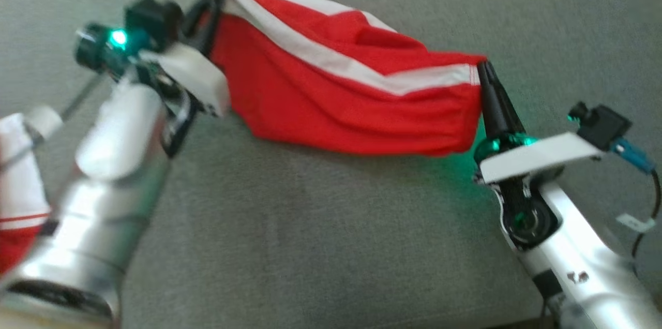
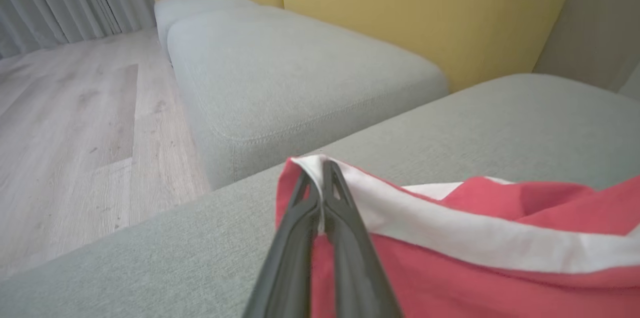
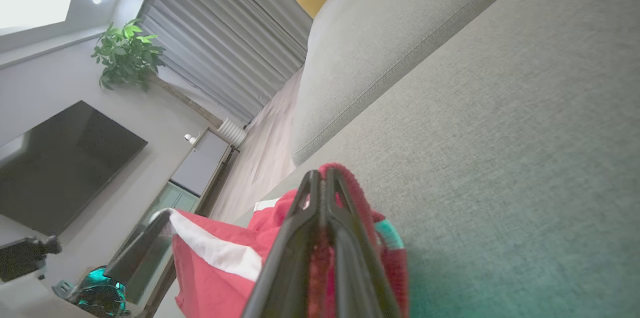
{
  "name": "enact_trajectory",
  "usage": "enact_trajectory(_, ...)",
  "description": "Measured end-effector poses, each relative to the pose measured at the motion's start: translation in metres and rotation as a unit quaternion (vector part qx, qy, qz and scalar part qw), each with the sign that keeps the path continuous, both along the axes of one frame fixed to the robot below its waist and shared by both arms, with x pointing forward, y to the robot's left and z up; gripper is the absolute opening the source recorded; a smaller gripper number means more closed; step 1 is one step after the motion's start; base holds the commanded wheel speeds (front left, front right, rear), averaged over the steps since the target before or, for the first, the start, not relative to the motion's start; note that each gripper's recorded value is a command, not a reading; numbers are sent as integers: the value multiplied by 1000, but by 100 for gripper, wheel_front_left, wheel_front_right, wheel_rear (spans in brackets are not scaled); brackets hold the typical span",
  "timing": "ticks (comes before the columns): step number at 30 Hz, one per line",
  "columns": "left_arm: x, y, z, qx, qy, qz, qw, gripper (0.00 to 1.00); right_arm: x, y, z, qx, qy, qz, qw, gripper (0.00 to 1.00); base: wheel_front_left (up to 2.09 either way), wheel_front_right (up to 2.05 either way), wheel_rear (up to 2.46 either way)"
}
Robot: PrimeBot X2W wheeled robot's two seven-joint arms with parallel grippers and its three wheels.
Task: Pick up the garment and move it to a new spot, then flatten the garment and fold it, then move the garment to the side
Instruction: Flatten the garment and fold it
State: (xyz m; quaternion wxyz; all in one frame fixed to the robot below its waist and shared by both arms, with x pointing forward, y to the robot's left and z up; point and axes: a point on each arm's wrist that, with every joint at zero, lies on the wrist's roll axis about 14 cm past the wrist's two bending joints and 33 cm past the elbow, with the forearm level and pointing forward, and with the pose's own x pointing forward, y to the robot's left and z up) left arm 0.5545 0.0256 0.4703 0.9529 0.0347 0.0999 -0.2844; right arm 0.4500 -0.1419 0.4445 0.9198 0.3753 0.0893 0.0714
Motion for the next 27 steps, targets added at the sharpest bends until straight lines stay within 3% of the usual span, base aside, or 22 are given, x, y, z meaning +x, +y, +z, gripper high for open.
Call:
enact_trajectory(10,45,-2,-43,34,34,10,999,0,17,-31,-5,10,0,-70,997,0,0,0,0)
enact_trajectory(16,50,-1,-51,43,34,18,998,0,20,-31,-6,-2,-2,-75,997,0,0,0,0)
enact_trajectory(17,49,0,-53,43,36,20,998,16,20,-30,-6,-3,-2,-74,997,5,0,0,0)
enact_trajectory(18,48,0,-55,43,37,22,998,54,19,-29,-7,-6,-1,-74,997,81,0,0,0)
enact_trajectory(19,47,1,-55,44,37,23,998,100,19,-28,-7,-13,-1,-71,997,100,0,0,0)
enact_trajectory(27,38,7,-43,27,20,44,998,100,19,-47,6,-106,-30,-76,991,100,0,0,0)
